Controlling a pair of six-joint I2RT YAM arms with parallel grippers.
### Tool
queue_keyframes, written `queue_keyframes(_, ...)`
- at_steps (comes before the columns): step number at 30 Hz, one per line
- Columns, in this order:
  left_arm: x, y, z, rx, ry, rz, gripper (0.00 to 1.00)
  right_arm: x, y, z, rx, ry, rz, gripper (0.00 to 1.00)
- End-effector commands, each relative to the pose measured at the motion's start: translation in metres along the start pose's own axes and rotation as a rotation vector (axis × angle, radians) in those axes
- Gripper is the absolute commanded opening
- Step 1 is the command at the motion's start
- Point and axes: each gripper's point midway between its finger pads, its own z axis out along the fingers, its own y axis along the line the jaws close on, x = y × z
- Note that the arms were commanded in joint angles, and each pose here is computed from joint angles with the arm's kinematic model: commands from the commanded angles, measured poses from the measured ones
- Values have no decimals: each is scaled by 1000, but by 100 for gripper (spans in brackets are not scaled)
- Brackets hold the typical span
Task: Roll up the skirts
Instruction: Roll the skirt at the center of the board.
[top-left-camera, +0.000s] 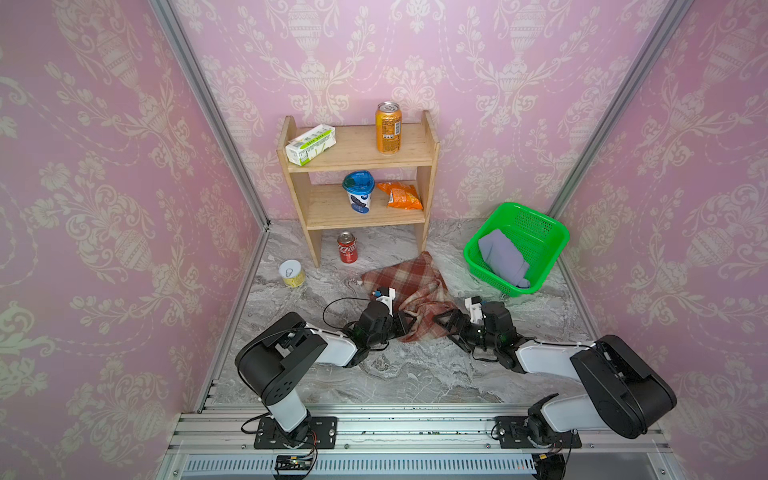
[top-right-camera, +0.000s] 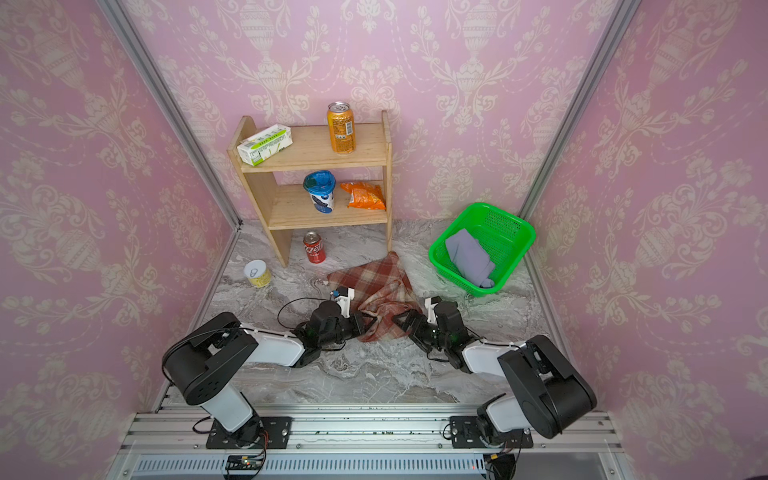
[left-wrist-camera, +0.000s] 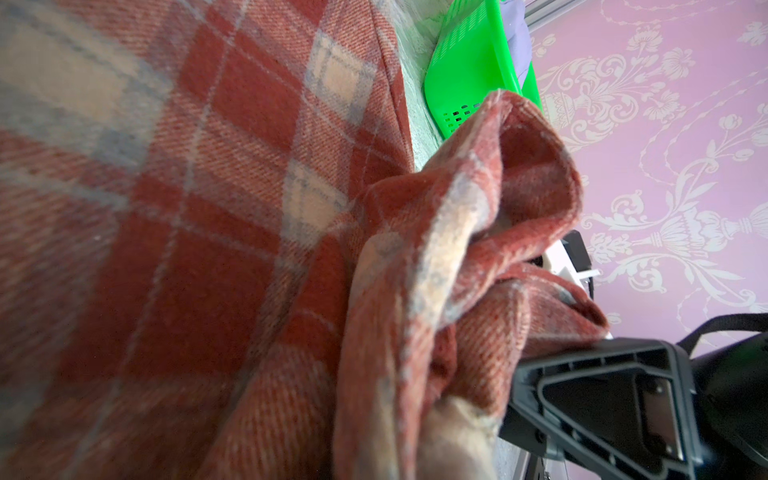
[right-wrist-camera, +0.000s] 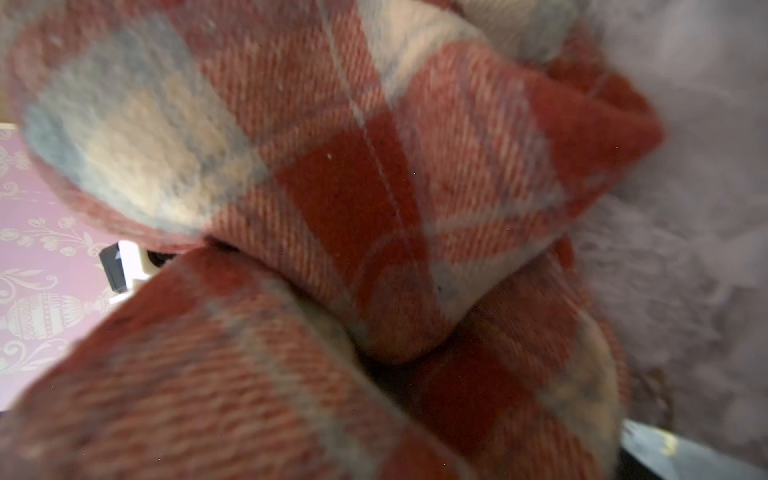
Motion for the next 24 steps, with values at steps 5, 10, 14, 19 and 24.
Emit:
queue_keyframes(5,19,-1,-3,25,109,-80,0,-17,-19,19,87,-60,33,91)
queue_keyframes(10,30,-16,-2,112,206,-118,15,-18,-23,29,122,-21,0,54)
queue_keyframes(14,24,-25,-10,151,208,-110,43,-16,-23,35,141,19,-24,0)
queue_keyframes(19,-18,-36,-37,189,68,-86,80,-14,-18,40,137,68,-42,0)
queue_keyframes(24,-45,-73,-72,164,5,239,99,-14,-4,44,101,98,-51,0)
